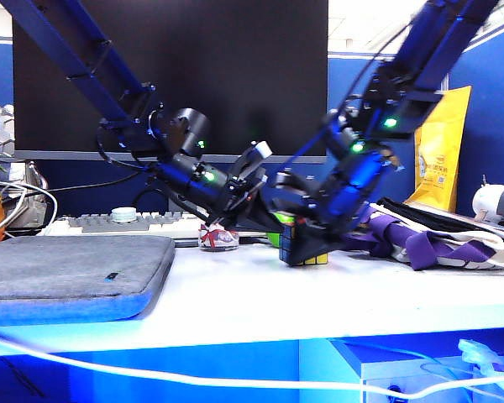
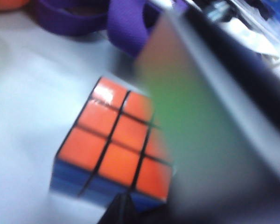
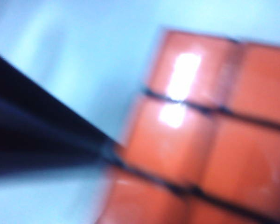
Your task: Rotate the Rubik's Cube so that its red face is facing towards you.
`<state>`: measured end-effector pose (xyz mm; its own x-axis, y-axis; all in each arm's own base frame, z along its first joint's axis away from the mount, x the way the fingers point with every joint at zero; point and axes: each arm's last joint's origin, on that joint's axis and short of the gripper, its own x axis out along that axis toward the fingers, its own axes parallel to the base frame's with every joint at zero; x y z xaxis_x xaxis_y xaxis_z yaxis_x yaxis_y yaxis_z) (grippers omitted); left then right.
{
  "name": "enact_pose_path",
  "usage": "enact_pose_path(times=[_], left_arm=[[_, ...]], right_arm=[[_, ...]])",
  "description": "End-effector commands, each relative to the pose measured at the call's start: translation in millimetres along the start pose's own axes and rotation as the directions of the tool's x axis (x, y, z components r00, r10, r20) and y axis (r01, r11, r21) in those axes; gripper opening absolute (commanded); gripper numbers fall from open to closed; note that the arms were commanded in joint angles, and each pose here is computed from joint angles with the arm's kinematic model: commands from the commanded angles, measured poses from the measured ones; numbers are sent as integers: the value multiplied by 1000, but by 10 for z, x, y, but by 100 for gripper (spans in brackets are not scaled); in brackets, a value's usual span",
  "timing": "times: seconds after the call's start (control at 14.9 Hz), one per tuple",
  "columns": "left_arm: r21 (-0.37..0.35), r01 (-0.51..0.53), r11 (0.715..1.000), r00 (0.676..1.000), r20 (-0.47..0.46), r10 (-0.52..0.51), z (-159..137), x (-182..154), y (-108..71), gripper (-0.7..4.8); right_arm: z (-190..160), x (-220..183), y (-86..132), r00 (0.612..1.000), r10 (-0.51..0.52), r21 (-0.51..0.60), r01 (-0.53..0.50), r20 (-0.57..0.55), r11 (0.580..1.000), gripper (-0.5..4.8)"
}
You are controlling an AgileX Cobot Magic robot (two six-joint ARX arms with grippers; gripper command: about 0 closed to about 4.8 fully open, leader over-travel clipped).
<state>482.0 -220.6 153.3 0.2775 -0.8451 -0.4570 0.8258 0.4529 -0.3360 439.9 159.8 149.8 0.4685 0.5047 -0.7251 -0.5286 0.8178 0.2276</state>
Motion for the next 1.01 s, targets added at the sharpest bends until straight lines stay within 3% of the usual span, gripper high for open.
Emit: enact_pose_path(times=[0.07, 0.27, 0.47, 0.67, 1.01], left_arm=[[-25, 16, 1000, 1000, 28, -15, 50, -1, -16, -6], [-2, -2, 1000, 999, 39, 2, 94, -11, -15, -5], [12, -3, 1000, 999, 43, 3, 112, -18, -14, -5], [13, -3, 1000, 999, 43, 3, 111, -17, -15, -6], [21, -98, 995, 995, 21, 98, 87, -37, 33, -5]], right_arm=[[36, -124, -33, 999, -32, -32, 32, -8, 999, -1], [80, -239, -55, 995, -101, -48, 101, -4, 994, -1], [122, -404, -285, 985, -169, -16, 170, 33, 985, -1], [144, -507, -467, 990, -128, 57, 125, 57, 991, -1], [199, -584, -436, 993, -119, 72, 118, 7, 990, -1]])
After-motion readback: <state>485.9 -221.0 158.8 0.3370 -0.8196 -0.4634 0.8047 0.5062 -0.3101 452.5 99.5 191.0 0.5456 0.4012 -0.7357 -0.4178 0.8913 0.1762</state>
